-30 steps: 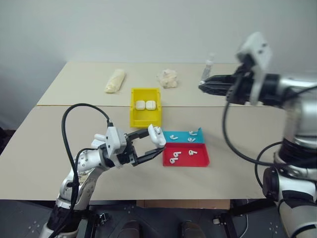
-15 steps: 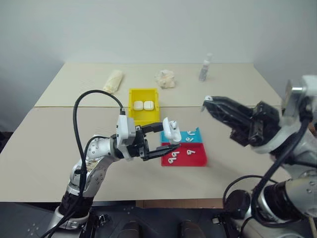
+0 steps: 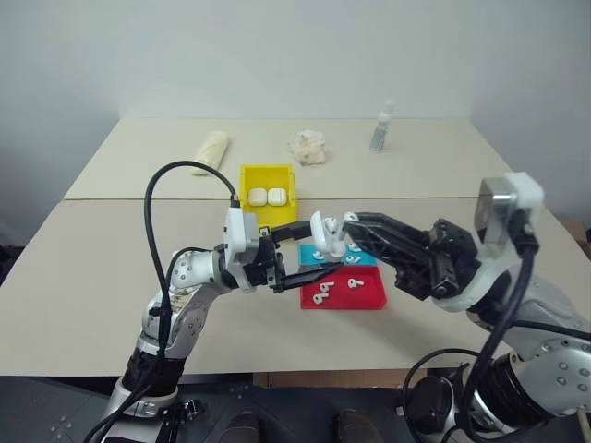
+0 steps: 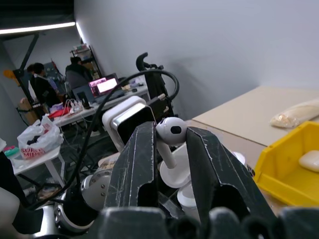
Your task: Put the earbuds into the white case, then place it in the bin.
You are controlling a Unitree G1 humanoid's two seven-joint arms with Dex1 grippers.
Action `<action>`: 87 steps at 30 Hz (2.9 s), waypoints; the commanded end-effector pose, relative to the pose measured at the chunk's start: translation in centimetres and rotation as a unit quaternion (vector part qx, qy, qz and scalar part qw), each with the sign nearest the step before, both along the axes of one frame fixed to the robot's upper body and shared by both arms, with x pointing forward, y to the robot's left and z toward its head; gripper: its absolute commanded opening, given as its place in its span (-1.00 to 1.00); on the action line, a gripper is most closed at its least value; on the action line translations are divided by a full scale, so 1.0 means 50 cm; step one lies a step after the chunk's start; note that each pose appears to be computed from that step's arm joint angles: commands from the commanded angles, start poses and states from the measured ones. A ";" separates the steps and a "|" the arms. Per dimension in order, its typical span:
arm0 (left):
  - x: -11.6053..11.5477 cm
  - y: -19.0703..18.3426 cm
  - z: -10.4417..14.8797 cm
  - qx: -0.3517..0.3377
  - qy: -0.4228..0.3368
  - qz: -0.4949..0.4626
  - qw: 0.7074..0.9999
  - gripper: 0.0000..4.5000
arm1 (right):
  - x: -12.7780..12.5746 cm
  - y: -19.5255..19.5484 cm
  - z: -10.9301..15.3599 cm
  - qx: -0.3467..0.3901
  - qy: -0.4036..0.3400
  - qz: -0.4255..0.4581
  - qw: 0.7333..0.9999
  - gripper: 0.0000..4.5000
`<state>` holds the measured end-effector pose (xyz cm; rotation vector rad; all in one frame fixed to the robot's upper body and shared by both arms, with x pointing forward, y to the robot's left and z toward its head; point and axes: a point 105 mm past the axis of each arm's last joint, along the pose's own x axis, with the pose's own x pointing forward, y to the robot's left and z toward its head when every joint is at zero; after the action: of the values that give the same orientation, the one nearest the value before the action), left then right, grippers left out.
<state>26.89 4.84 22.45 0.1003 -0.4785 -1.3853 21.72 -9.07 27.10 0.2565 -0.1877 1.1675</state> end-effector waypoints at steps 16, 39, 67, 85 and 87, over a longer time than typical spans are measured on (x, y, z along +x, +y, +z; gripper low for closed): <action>-0.019 -0.004 0.018 -0.027 -0.026 -0.014 0.999 0.22 | -0.003 -0.002 -0.008 -0.001 0.002 -0.011 1.000 -0.59; 0.001 -0.010 -0.007 -0.013 -0.016 0.003 1.000 0.22 | -0.016 -0.063 0.015 -0.060 -0.042 -0.056 0.996 0.01; 0.032 -0.095 0.009 -0.031 -0.047 0.018 0.998 0.22 | 0.038 0.004 -0.003 -0.300 -0.106 -0.094 0.943 -0.99; 0.045 -0.076 0.011 -0.055 -0.048 0.038 0.997 0.22 | 0.034 -0.025 0.029 -0.273 -0.116 -0.122 0.947 -0.99; 0.048 -0.070 0.014 -0.057 -0.045 0.047 0.996 0.22 | 0.031 -0.030 0.036 -0.263 -0.117 -0.125 0.950 -0.99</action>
<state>29.68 0.91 21.79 0.1069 -0.5525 -1.2810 23.59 -10.15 27.57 -0.3625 -0.0486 0.9781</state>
